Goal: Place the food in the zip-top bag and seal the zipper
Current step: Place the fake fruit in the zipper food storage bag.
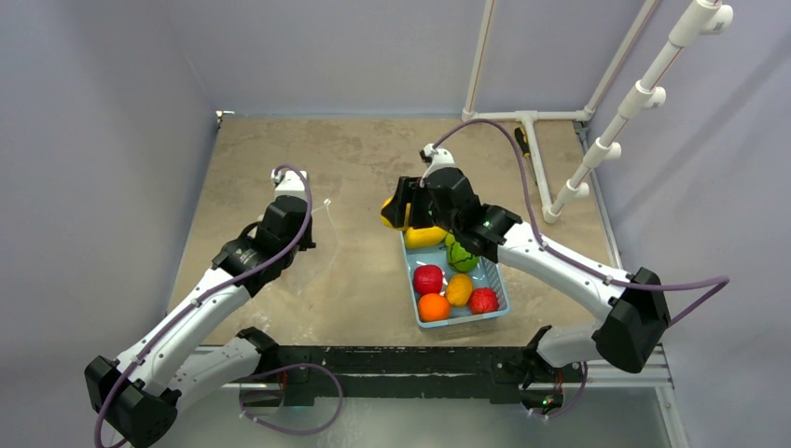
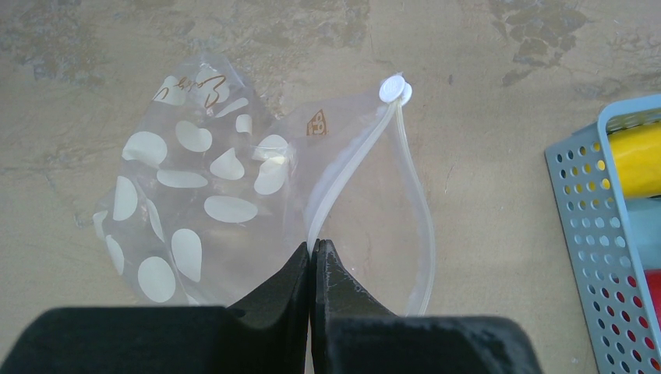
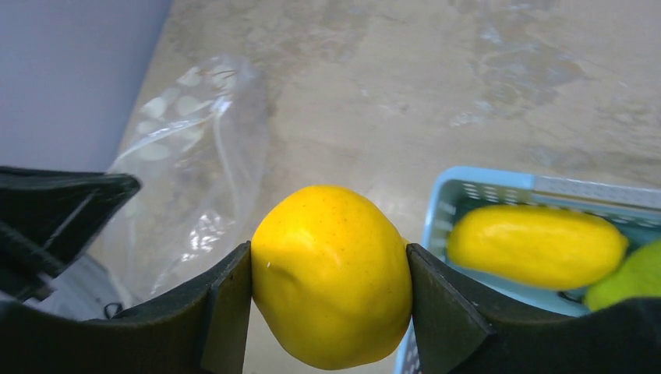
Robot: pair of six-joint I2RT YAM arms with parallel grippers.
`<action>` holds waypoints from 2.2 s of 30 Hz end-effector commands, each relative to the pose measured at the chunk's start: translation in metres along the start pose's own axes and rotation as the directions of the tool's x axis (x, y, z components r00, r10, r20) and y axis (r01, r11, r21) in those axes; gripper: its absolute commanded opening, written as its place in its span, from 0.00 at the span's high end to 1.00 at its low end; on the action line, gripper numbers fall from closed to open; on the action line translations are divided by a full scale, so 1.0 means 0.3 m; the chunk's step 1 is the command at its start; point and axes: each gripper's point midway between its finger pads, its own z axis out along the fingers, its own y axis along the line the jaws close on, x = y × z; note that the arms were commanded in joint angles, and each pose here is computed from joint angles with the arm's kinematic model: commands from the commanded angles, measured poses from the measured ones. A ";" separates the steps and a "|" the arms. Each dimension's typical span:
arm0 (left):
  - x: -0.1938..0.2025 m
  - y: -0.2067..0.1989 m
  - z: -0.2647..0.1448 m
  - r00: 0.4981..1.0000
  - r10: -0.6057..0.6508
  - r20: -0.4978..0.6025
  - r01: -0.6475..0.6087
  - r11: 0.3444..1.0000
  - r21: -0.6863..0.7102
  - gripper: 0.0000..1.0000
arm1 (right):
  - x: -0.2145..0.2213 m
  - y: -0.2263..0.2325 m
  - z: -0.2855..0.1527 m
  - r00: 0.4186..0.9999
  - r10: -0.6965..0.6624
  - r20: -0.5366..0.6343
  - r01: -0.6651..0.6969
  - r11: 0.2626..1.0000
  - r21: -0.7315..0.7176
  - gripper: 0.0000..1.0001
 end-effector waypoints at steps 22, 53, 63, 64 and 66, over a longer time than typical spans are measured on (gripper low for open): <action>-0.068 -0.063 -0.039 0.995 -0.031 0.093 0.018 0.991 0.133 1.00 | 0.013 0.563 -0.033 0.997 -0.078 0.002 0.063 0.788 -0.613 0.85; -0.076 -0.055 -0.043 0.994 -0.032 0.103 0.019 0.992 0.124 1.00 | 0.096 0.555 0.250 0.998 -0.061 -0.028 0.039 0.864 -0.502 0.11; -0.075 -0.052 -0.037 0.995 -0.028 0.100 0.017 0.993 0.116 1.00 | 0.078 0.486 0.193 0.998 -0.054 -0.013 0.043 0.903 -0.428 0.12; -0.076 -0.053 -0.038 0.994 -0.029 0.101 0.017 0.993 0.117 1.00 | 0.079 0.477 0.182 0.998 -0.055 -0.015 0.043 0.906 -0.421 0.12; -0.075 -0.052 -0.037 0.994 -0.029 0.101 0.017 0.993 0.116 1.00 | 0.076 0.455 0.155 0.999 -0.048 -0.017 0.037 0.915 -0.402 0.13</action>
